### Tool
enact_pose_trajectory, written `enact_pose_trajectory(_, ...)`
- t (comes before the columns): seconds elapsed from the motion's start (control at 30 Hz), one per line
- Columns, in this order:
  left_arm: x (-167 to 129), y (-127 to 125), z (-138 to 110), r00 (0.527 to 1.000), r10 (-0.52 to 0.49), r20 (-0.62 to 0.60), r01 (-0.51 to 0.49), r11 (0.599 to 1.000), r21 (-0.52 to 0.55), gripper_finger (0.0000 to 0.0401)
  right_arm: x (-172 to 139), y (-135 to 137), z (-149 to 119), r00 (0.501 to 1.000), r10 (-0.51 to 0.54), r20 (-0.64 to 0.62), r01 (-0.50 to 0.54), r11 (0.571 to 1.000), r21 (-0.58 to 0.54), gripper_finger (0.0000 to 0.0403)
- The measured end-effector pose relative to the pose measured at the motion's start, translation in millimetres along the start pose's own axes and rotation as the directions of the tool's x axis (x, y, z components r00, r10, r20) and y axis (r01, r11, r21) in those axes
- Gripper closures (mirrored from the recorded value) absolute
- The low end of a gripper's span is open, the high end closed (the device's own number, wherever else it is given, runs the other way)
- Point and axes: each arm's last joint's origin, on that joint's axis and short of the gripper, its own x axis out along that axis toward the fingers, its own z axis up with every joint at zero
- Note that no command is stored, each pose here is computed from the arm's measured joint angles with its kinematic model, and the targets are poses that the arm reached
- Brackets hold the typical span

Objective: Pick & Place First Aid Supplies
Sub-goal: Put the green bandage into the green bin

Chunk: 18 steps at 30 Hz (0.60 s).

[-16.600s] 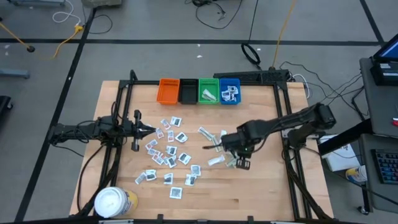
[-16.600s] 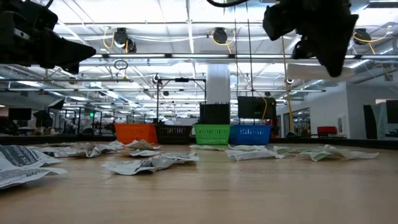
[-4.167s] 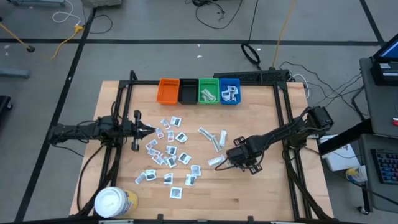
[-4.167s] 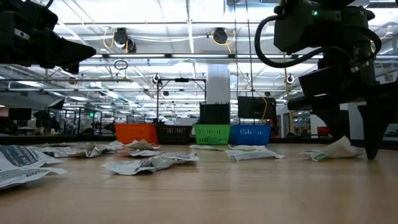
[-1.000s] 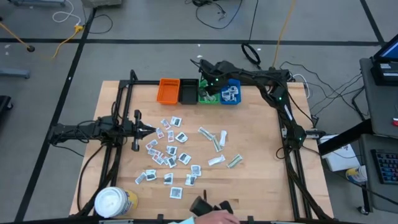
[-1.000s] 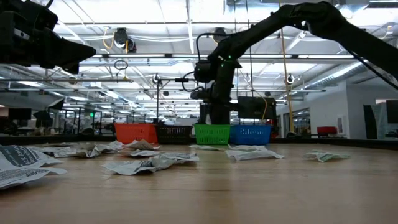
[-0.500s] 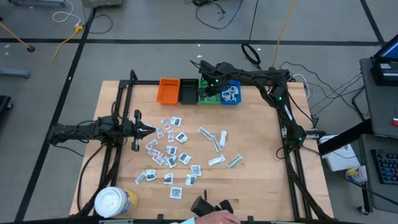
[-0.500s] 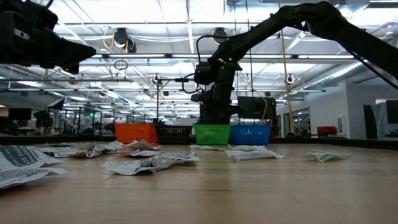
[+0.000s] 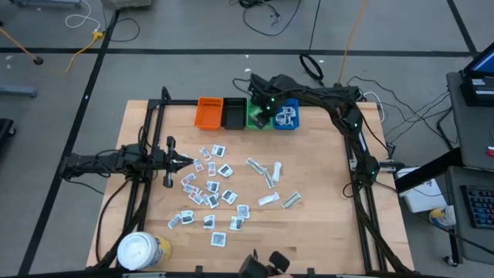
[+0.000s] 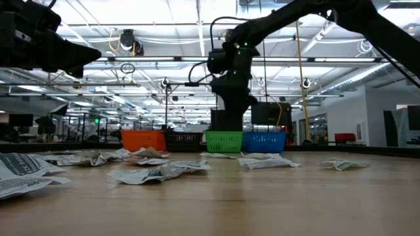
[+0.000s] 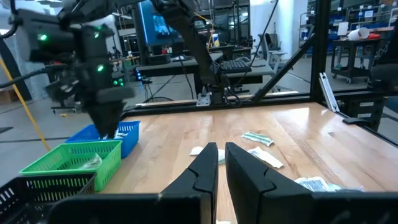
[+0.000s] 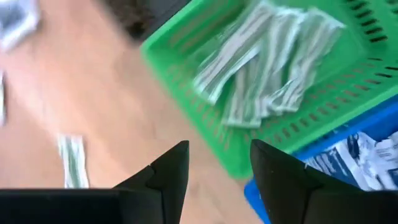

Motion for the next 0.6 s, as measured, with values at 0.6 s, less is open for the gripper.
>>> enact_pose_trajectory(0.6, 0.0, 0.0, 0.0, 1.0, 0.0, 0.0, 0.0, 1.0, 0.0, 0.0364, -5.8, 51.9, -30.1, 0.982, -0.024, -0.189, -0.104, 0.761, -0.64, 0.0242)
